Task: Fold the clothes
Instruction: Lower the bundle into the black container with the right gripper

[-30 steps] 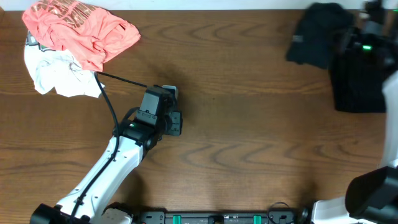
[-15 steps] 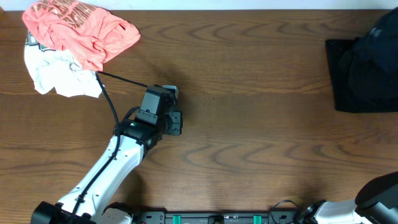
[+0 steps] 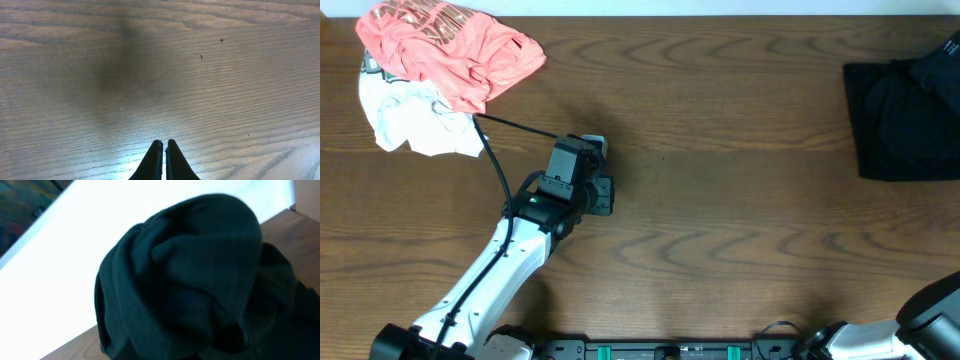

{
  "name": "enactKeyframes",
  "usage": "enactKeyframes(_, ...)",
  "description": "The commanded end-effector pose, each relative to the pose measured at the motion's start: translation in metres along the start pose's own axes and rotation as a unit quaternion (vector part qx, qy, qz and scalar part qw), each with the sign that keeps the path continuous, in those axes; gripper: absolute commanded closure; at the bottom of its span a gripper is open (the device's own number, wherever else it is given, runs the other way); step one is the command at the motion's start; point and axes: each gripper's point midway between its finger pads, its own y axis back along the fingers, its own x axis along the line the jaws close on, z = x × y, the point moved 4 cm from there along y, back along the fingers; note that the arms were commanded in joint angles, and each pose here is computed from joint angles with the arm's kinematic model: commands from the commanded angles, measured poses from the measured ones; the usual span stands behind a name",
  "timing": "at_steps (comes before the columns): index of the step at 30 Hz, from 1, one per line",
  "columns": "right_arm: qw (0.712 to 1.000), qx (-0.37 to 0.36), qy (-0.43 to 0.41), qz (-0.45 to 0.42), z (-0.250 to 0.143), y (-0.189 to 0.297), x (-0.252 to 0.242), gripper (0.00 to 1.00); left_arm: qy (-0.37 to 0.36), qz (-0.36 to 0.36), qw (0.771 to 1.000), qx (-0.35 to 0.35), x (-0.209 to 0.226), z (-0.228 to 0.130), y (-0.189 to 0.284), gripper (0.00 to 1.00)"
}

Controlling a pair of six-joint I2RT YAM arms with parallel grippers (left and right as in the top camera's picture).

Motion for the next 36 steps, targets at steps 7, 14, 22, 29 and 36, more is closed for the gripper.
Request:
enactKeyframes(7, 0.998, 0.029, -0.038, 0.047, -0.027, -0.027, -0.037, 0.99, -0.003, 0.004, 1.000, 0.003, 0.001, -0.002, -0.003, 0.94)
enactKeyframes(14, 0.995, 0.048, -0.053, 0.071, -0.050, -0.050, -0.065, 0.99, -0.003, 0.008, 1.000, 0.002, 0.002, -0.002, -0.003, 0.94)
enactKeyframes(22, 0.993, 0.062, -0.085, 0.044, -0.074, -0.056, -0.092, 0.98, -0.003, 0.010, 1.000, 0.004, 0.003, -0.002, -0.004, 0.94)
enactKeyframes(29, 0.987, 0.066, -0.142, -0.030, -0.095, -0.050, -0.120, 0.93, -0.003, 0.017, 1.000, 0.001, 0.005, -0.001, -0.004, 0.94)
enactKeyframes(36, 0.974, 0.062, -0.202, -0.076, -0.099, -0.042, -0.137, 0.61, -0.003, 0.017, 1.000, 0.001, 0.005, -0.001, -0.004, 0.94)
